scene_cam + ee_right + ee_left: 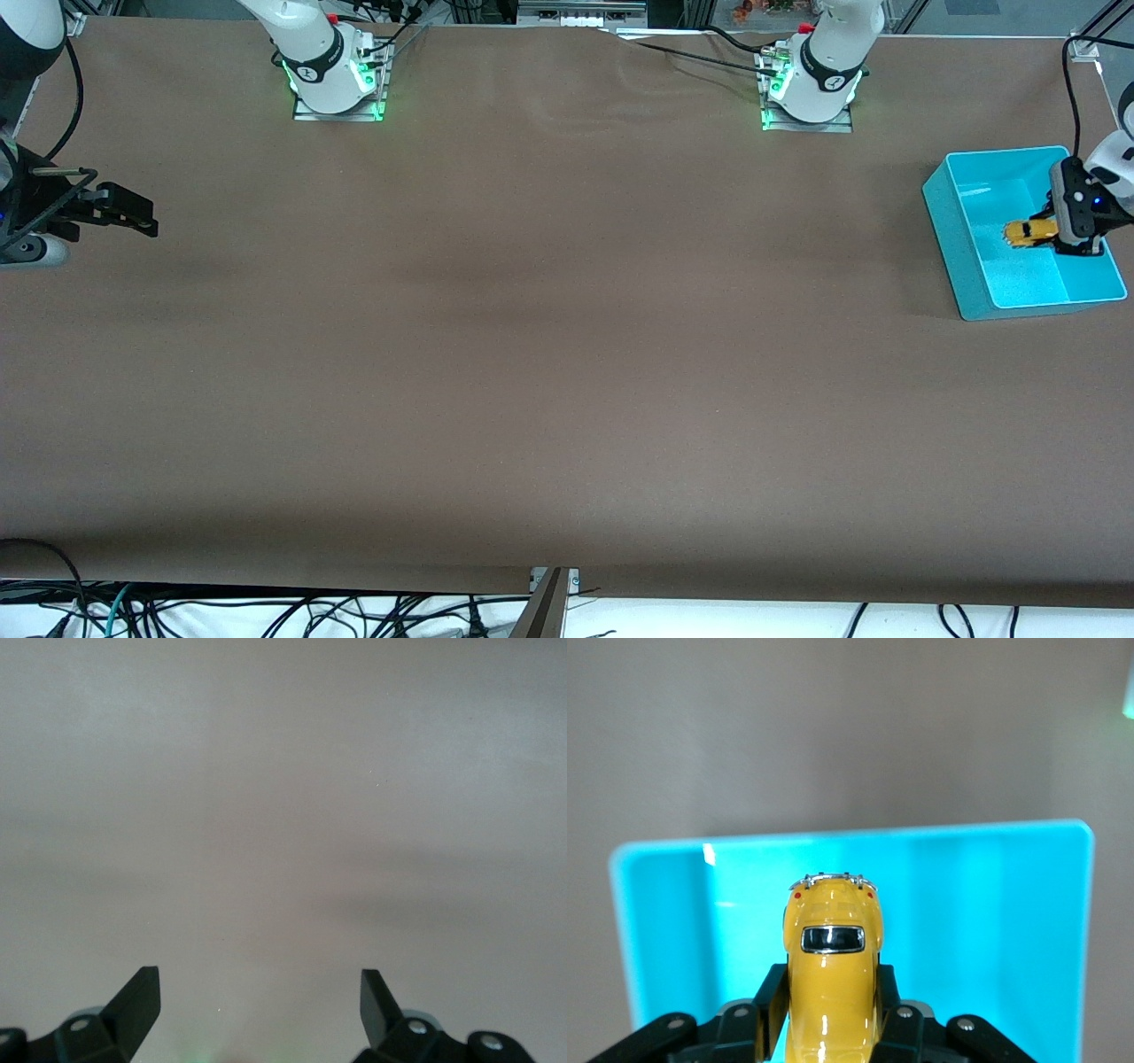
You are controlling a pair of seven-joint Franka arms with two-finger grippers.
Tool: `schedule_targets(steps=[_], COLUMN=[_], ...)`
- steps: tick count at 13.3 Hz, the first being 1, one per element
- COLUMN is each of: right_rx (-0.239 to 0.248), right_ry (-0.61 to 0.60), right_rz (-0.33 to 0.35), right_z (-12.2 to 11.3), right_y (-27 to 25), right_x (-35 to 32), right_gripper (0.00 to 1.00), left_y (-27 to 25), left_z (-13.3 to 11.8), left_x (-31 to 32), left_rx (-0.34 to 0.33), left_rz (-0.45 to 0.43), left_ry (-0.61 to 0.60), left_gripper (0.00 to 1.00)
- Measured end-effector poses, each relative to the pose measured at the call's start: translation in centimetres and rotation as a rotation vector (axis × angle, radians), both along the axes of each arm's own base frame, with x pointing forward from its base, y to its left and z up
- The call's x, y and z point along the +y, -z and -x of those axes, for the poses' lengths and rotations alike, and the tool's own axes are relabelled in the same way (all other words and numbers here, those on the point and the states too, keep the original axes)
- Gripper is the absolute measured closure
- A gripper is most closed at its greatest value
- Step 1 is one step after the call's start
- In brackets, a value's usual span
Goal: Wind and store yellow beetle car
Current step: 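Lower the car into the cyan tray and open the left gripper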
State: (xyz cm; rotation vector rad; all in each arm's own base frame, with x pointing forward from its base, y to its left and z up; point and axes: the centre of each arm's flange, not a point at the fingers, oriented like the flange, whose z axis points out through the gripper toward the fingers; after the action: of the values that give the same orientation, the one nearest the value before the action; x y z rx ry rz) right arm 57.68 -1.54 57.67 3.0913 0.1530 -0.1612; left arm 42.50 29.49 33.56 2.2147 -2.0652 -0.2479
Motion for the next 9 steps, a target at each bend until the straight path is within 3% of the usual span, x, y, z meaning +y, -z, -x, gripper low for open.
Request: schedule_targets(steps=[3,9], right_rx=[-0.002,-0.003], right_ry=[-0.002,-0.015], right_rz=[0.000,-0.002], right_z=[0.0,0.0], right_y=[-0.1,-0.1], right_x=[0.1,1.0], right_gripper=[0.00,0.00], left_y=[1.6,8.3], left_z=[2.8,6.4], left_x=[2.1,3.5], left_rx=[0.047,0.068], left_rz=[-0.004,0.003], left_ry=[-0.023,-0.044], left_gripper=[0.56,0.56])
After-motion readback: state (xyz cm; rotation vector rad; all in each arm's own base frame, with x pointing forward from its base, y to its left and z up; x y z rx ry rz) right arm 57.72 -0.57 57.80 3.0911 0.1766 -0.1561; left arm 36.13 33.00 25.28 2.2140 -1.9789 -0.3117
